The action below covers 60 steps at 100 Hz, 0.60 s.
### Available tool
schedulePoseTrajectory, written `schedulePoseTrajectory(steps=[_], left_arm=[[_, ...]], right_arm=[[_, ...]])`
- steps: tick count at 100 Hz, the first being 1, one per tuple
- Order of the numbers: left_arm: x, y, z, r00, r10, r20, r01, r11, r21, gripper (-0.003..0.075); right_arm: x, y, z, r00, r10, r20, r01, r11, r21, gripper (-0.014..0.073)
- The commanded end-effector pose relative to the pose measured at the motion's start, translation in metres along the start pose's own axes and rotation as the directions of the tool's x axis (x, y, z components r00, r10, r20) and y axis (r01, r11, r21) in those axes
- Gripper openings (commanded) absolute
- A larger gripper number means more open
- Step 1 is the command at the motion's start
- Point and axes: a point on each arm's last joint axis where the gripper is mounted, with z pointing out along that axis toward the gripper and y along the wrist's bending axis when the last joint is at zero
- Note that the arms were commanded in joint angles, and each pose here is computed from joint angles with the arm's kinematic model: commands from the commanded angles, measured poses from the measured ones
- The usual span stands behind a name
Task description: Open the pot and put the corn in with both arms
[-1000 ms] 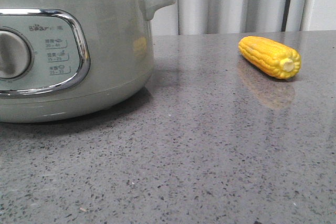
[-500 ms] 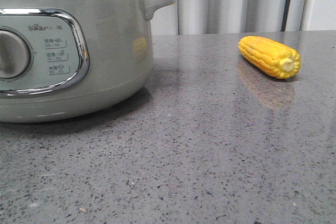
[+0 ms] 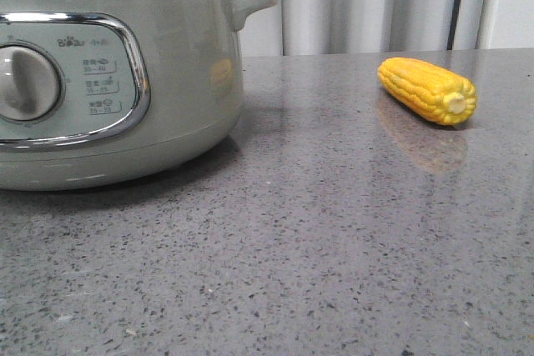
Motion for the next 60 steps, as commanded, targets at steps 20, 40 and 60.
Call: schedulePoseTrajectory(steps=[20, 40, 60], left_arm=[[-0.011, 0.002, 0.0, 0.998, -0.005, 0.059, 0.007, 1.0, -0.021, 0.0209], [-0.022, 0.001, -0.007, 0.996, -0.01, 0.087, 0.011, 1.0, -0.009, 0.015], [-0.06, -0.006, -0.022, 0.987, -0.025, 0.16, 0.017, 0.999, 0.047, 0.015]], right_arm=[[-0.016, 0.001, -0.003, 0.996, -0.021, 0.089, 0.021, 1.0, -0.002, 0.0491], [-0.016, 0.001, -0.003, 0.997, -0.021, 0.08, 0.021, 1.0, -0.001, 0.0491], [-0.016, 0.001, -0.003, 0.997, -0.021, 0.08, 0.021, 1.0, -0.001, 0.0491]])
